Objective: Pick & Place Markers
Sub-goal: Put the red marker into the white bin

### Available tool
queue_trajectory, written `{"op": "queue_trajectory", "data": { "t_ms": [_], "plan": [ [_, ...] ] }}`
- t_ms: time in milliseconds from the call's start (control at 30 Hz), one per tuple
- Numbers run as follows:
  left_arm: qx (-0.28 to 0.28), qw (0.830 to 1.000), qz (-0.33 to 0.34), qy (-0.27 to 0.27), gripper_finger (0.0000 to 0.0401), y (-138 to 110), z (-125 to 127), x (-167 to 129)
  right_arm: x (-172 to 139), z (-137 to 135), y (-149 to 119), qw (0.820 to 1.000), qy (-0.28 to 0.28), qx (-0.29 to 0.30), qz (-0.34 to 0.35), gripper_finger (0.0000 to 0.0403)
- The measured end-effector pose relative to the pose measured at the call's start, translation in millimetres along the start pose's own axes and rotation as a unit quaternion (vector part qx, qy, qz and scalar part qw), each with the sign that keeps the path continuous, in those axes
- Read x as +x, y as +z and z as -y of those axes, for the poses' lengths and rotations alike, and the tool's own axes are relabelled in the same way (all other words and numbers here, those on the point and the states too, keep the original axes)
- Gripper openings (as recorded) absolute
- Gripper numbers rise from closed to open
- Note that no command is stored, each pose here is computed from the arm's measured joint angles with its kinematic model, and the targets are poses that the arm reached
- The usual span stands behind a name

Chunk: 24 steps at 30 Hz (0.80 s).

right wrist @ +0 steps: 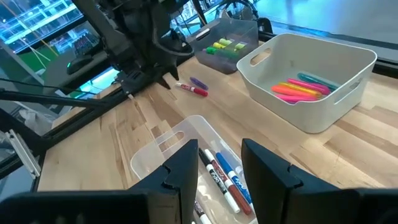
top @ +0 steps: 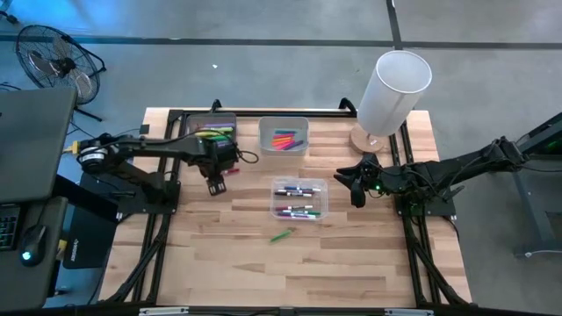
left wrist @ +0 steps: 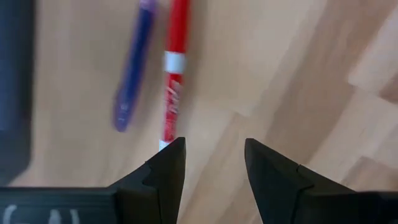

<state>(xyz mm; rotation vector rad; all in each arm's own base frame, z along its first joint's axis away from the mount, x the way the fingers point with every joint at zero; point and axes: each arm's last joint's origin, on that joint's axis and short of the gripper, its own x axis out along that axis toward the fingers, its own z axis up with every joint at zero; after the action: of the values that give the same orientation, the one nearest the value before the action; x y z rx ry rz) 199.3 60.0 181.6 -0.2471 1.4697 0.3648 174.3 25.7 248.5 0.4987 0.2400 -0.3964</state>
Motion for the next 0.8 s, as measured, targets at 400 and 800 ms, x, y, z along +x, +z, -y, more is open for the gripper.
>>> {"op": "queue_trajectory", "data": {
  "t_ms": [400,800],
  "plan": [
    [-0.023,1.000,-0.009,0.000,0.0160,4,-23,7,0,1,1,1.000,-0.019,-0.002,0.013,0.0113],
    [-0.019,0.999,-0.049,-0.011,0.0160,9,-21,25,0,2,1,0.999,-0.027,0.040,0.021,0.0113]
  ]
}}
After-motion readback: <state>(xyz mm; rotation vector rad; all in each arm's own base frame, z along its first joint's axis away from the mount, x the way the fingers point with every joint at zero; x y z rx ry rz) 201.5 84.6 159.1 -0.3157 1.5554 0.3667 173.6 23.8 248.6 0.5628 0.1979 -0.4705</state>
